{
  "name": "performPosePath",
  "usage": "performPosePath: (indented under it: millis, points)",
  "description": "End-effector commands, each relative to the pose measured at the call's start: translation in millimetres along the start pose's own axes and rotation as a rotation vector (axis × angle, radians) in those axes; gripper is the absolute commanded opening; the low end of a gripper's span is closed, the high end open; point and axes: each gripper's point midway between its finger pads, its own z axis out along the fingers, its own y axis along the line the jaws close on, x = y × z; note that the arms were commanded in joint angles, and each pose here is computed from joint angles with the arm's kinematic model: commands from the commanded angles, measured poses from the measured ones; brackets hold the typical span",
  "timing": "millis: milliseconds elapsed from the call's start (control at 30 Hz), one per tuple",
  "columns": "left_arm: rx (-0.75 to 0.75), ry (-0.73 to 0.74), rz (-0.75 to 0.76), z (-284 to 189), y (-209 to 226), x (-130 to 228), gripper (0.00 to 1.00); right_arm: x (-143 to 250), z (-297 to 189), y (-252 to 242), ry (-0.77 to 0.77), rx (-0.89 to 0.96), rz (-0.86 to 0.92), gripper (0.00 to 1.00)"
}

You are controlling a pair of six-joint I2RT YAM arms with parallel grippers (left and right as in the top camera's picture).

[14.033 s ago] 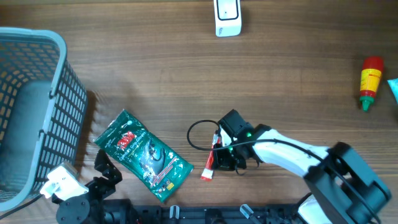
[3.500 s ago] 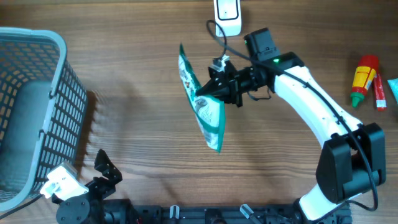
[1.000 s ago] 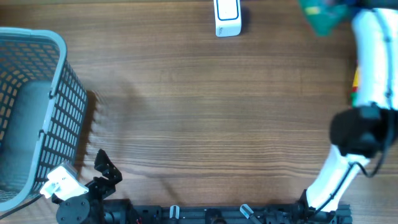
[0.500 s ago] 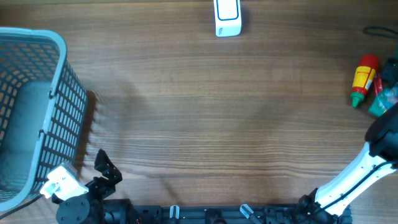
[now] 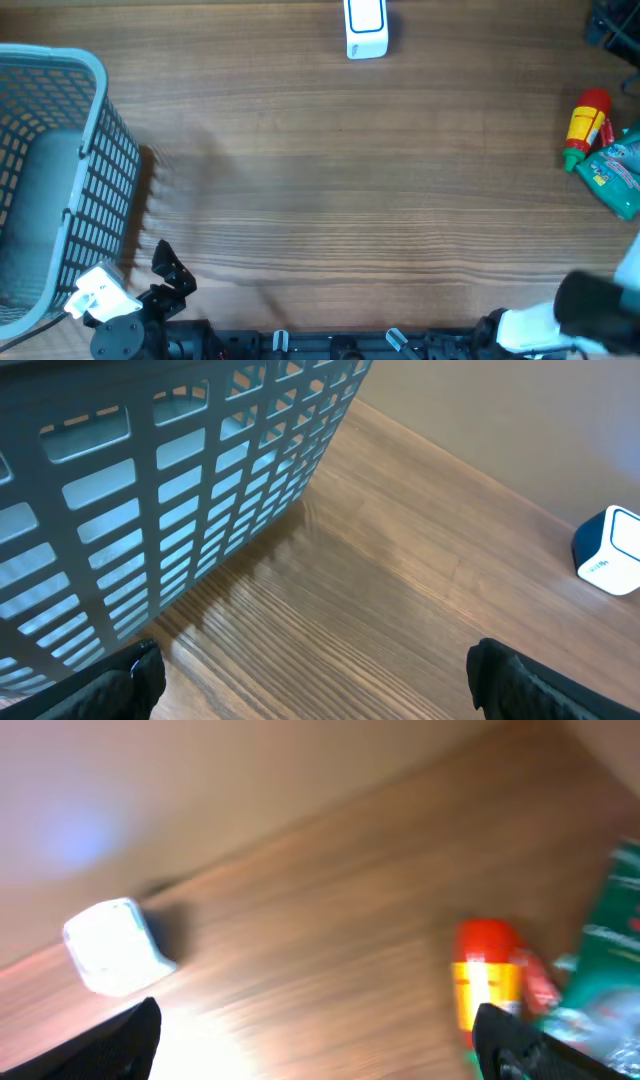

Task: Scan the item barcode

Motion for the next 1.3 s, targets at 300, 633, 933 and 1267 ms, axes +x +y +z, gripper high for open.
performPosePath:
  millis: [300,633,933,1267]
  points:
    - [0.014,-0.004,-0.01,-1,-2,0,1.0,45,-232,107,-0.309,-0.278,-0.257,1.0]
    - [0.014,-0.004,-0.01,-1,-2,0,1.0,150,-404,62,-0.703,-0.121,-0.166,1.0]
    - [0.014,-0.004,-0.01,-1,-2,0,1.0,196,-382,47,-0.525,-0.086,-0.129,1.0]
    - [0.014,-0.004,-0.009,-1,-2,0,1.0,205,-376,44,-0.482,-0.076,-0.125,1.0]
